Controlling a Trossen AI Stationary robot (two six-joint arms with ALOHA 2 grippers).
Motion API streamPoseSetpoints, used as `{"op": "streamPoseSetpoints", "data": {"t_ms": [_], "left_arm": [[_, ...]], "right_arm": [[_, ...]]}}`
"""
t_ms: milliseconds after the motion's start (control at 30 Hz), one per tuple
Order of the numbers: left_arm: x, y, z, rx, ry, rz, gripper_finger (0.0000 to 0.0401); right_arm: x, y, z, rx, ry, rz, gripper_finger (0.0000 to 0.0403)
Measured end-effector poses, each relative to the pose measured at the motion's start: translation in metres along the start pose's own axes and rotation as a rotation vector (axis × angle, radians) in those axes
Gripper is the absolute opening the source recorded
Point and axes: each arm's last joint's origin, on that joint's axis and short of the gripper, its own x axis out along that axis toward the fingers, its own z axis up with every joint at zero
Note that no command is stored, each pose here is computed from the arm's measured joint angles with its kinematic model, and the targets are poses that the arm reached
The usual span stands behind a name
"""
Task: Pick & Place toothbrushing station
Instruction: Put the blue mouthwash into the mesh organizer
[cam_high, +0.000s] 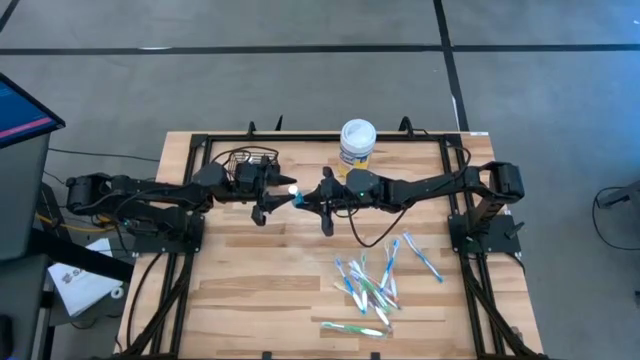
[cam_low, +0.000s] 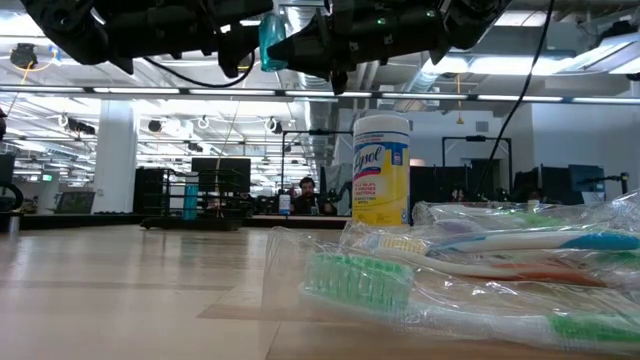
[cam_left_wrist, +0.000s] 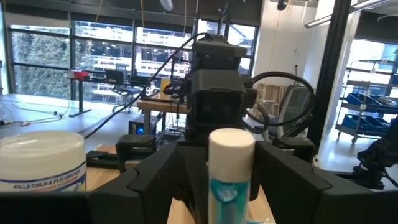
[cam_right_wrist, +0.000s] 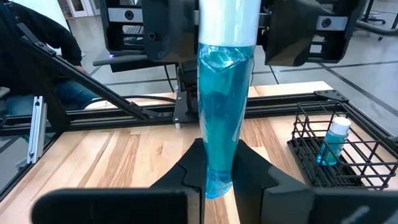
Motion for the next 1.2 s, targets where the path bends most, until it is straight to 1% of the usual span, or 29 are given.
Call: {"op": "streamPoseSetpoints", "data": {"t_ms": [133,333,533,567,833,1200], "left_arm": [[0.0000,0.0000,0.0001,0.000,-0.001,-0.001,0.0185],[0.0000,-0.0003,0.0009,0.002,-0.009,-0.006,0.0144],[0.0000,-0.0005,0.0012,0.004,-0.011,-0.007,0.0081],[-0.0001,-0.0005,0.0012,0.004,-0.011,-0.007,0.0076],[0.0000,-0.0004,0.0008,0.004,-0.006,-0.006,0.0076],[-0.0009,0.0013,-0.0035,-0.003,0.034,-0.011,0.0076]], "right_arm": [[0.0000,0.0000,0.0000,0.000,0.000,0.000,0.0039],[0.0000,-0.0001,-0.0001,0.000,0.001,-0.002,0.0039],[-0.0002,-0.0004,0.0002,0.001,0.000,-0.004,0.0039],[-0.0002,-0.0004,0.0002,0.001,0.000,-0.004,0.0040],[-0.0002,-0.0004,-0.0004,0.001,0.006,-0.004,0.0064],[-0.0003,-0.0011,-0.0040,-0.024,0.047,-0.008,0.0120]]}}
